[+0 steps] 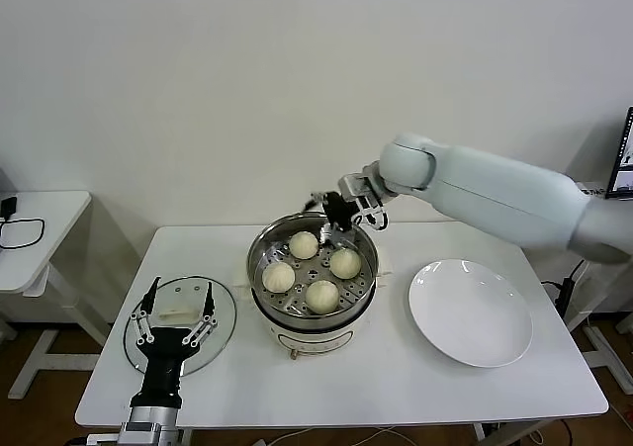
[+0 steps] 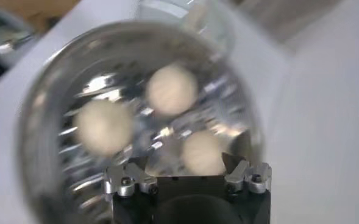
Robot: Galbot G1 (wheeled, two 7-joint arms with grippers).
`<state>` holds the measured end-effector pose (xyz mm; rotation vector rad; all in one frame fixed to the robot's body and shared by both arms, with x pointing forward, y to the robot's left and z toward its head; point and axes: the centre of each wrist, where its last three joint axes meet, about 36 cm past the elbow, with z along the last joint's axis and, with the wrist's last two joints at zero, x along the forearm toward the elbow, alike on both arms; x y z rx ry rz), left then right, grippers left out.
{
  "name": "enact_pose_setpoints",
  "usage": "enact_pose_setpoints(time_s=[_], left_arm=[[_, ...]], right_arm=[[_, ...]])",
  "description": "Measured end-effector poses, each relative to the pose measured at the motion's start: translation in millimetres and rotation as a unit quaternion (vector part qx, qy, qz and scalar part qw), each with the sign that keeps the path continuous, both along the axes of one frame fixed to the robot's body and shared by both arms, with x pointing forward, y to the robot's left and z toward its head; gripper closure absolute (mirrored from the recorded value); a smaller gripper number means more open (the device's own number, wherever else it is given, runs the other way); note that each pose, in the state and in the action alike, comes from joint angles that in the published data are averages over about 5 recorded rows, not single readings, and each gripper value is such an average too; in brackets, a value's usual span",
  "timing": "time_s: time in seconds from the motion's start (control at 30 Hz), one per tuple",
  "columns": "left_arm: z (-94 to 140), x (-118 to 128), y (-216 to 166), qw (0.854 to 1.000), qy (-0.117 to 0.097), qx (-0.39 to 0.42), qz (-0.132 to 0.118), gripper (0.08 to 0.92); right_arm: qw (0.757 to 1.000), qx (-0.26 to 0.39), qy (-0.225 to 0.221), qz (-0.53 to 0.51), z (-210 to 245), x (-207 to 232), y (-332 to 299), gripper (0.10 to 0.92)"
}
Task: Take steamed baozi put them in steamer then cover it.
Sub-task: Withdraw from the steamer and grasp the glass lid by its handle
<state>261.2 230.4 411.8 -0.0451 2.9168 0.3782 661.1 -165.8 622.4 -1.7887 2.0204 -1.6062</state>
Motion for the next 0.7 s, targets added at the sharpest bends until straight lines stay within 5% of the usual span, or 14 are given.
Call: enact_pose_setpoints(time_s=[0.13,0.33,0.7], left_arm=[[-3,3,3,1.0,-0.003,0.02,0.001,0.177],[-8,8,7,0.999,-0.008,0.053,0.005,0.177],[-36,19,29,0.984,-0.005,0.176,0.024,0.177]], right_arm=[[0.985,0.15,-0.063,-0.054,-20,-9,-11,0.2],[0.916,0.347,-0.121,-0.16,-51,-23,-30,0.2],[0.769,0.517,-0.142,-0.347,-122,-59,-98,0.2]])
